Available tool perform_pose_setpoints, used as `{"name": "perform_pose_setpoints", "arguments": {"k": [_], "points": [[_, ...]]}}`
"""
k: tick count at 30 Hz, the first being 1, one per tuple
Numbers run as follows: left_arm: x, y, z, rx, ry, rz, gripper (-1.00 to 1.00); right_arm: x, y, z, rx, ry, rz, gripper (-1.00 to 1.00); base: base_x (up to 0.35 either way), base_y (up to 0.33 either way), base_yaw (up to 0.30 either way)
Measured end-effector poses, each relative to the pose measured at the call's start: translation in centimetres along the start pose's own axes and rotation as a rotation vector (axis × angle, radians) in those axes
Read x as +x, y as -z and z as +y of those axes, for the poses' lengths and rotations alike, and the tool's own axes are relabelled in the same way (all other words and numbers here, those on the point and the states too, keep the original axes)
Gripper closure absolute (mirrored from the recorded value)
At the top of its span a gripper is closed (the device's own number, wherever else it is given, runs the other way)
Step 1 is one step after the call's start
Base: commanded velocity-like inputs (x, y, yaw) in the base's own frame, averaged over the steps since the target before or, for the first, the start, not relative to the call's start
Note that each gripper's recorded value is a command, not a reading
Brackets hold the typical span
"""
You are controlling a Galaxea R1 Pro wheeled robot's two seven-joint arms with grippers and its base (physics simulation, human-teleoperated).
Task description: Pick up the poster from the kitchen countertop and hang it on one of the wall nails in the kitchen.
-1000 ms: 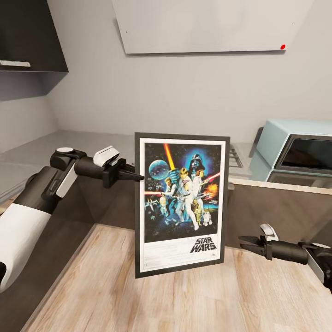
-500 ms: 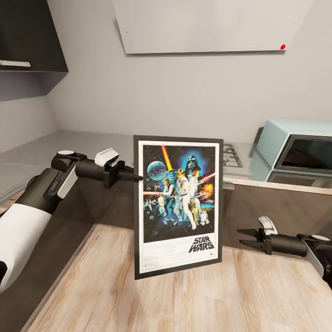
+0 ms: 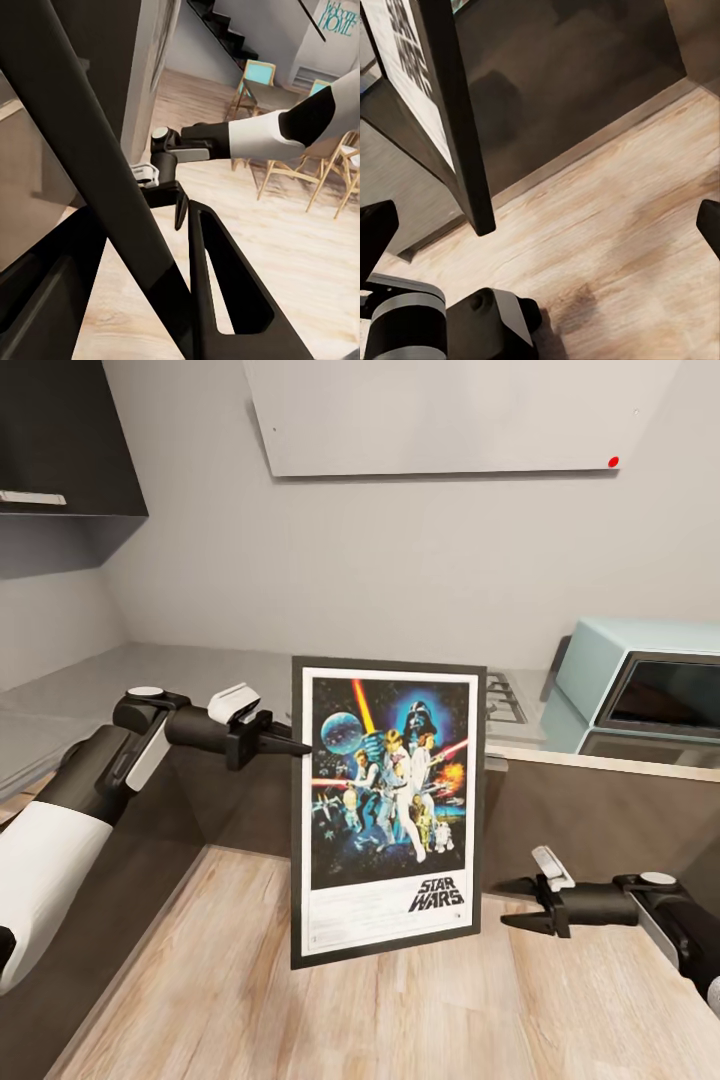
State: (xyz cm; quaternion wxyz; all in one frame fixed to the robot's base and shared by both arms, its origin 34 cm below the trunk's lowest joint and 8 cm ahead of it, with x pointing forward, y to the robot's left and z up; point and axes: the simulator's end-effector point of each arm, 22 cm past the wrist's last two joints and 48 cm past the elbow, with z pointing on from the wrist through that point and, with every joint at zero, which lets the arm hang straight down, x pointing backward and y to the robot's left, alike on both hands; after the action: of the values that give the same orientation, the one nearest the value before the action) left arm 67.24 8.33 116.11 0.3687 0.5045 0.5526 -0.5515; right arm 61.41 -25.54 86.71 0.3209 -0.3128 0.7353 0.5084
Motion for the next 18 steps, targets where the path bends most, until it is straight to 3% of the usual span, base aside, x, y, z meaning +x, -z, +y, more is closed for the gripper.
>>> {"name": "perform_pose_setpoints", "arguments": {"k": [13,18], "points": [[0.0,-0.1,-0.1,0.003,0.0,0.002,1.0,0.2,-2.9,1.1,-0.058,0.01,0.004,-1.0,0.0,0.0,0.0],[0.0,-0.1,0.0,0.003,0.001,0.002,1.0,0.2,-3.1,1.2,-0.061,0.043,0.003,-1.0,0.0,0.0,0.0]]}}
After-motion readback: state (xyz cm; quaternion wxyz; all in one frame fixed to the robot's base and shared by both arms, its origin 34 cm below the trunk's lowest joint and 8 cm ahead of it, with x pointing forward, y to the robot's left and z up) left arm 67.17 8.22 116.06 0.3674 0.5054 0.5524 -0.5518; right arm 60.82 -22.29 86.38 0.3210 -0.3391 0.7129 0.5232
